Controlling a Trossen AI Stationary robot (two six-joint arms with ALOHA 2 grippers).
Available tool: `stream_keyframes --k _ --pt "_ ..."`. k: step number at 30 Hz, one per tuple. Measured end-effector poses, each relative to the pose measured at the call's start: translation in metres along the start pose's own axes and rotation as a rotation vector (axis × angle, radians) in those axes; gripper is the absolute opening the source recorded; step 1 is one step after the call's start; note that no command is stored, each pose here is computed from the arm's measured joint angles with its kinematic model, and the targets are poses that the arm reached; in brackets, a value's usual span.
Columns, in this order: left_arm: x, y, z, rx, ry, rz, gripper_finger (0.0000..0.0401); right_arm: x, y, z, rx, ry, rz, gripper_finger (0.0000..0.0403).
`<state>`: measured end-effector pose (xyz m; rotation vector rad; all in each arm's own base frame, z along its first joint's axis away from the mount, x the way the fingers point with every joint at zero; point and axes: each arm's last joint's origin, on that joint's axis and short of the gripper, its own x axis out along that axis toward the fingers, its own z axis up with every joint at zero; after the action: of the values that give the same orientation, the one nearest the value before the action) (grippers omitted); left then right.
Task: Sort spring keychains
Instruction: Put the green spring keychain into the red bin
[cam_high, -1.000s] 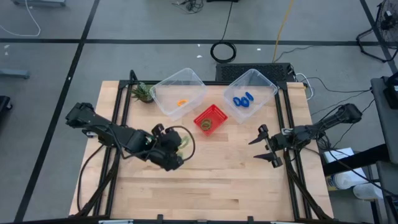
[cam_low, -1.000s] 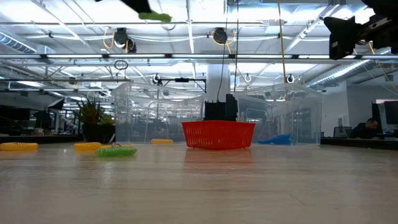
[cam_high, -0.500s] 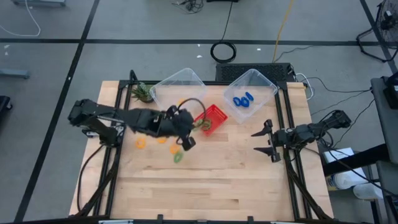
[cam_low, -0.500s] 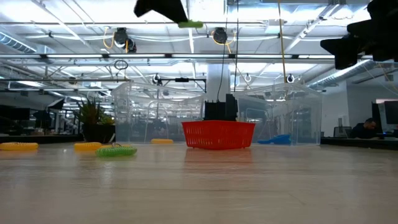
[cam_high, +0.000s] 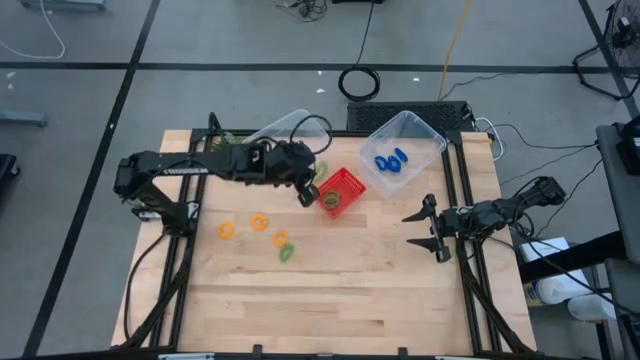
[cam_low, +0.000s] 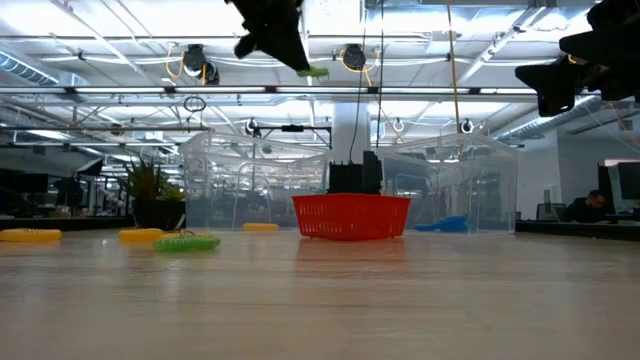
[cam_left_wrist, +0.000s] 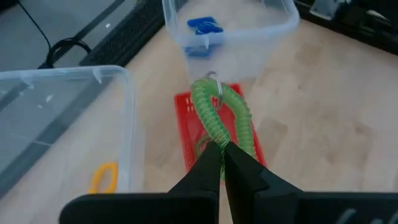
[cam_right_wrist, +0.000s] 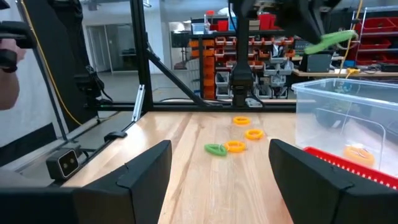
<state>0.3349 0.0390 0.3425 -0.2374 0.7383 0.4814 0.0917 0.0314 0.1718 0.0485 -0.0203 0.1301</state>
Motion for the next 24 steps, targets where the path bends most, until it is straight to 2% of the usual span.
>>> stream_keyframes --k 6,13,24 --pt "0.037 0.004 0.001 -0.025 0.039 -0.025 0.0005 0.0 0.0 0.0 0.0 0.0 0.0 0.0256" --pt "0.083 -0.003 -0.003 -0.032 0.062 -0.064 0.0005 0.0 0.0 0.001 0.004 -0.014 -0.001 0.0256" --pt "0.14 -0.013 -0.031 -0.034 0.204 -0.052 0.0005 0.0 0.0 0.005 0.014 -0.048 -0.001 0.0256"
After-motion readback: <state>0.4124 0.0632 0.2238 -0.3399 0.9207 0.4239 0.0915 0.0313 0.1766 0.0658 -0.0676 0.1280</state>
